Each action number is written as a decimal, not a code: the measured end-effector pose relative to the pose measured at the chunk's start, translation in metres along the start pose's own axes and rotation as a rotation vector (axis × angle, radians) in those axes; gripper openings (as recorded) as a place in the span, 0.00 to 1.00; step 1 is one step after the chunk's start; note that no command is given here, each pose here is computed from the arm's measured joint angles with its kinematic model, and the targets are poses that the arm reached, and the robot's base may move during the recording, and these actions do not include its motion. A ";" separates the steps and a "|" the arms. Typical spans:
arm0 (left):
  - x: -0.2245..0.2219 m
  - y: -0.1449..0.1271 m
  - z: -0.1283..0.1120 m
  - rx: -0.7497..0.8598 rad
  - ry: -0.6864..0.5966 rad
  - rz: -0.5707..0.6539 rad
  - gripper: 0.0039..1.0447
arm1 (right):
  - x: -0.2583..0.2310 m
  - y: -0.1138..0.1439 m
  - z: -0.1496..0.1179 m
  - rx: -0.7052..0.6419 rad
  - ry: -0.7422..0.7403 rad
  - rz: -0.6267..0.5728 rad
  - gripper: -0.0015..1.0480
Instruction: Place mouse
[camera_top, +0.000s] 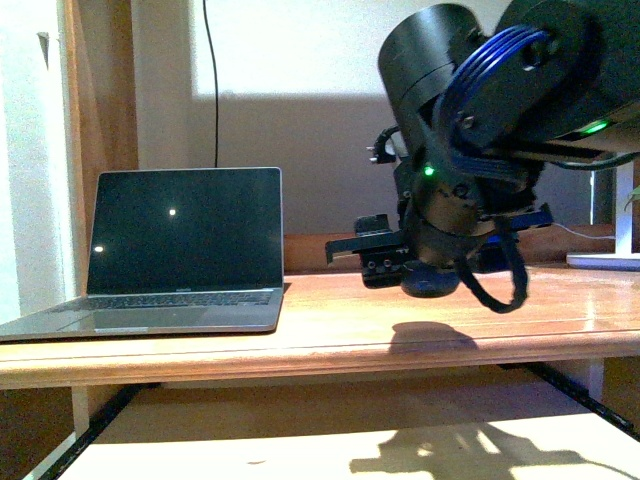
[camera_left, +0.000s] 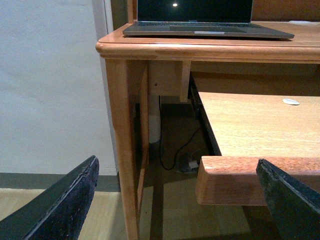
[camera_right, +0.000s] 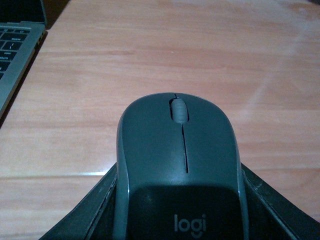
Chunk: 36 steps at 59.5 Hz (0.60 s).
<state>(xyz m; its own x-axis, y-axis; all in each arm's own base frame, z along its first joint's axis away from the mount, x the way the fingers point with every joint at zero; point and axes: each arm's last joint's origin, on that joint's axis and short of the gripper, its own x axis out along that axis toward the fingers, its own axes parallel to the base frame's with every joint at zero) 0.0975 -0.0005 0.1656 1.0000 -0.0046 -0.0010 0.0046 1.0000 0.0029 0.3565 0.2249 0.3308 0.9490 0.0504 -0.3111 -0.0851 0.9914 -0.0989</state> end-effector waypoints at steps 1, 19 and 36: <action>0.000 0.000 0.000 0.000 0.000 0.000 0.93 | 0.003 0.003 0.001 -0.001 -0.002 -0.003 0.53; 0.000 0.000 0.000 0.000 0.000 0.000 0.93 | 0.043 0.030 -0.008 -0.023 0.015 -0.030 0.53; 0.000 0.000 0.000 0.000 0.000 0.000 0.93 | 0.065 0.043 -0.018 -0.033 0.028 -0.054 0.53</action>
<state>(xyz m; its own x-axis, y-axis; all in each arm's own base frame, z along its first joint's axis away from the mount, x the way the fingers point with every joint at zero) 0.0975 -0.0005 0.1656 1.0000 -0.0050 -0.0010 0.0050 1.0000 0.0029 0.4091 0.2682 0.2898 0.9436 -0.0068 -0.3309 -0.0446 0.9880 -0.1476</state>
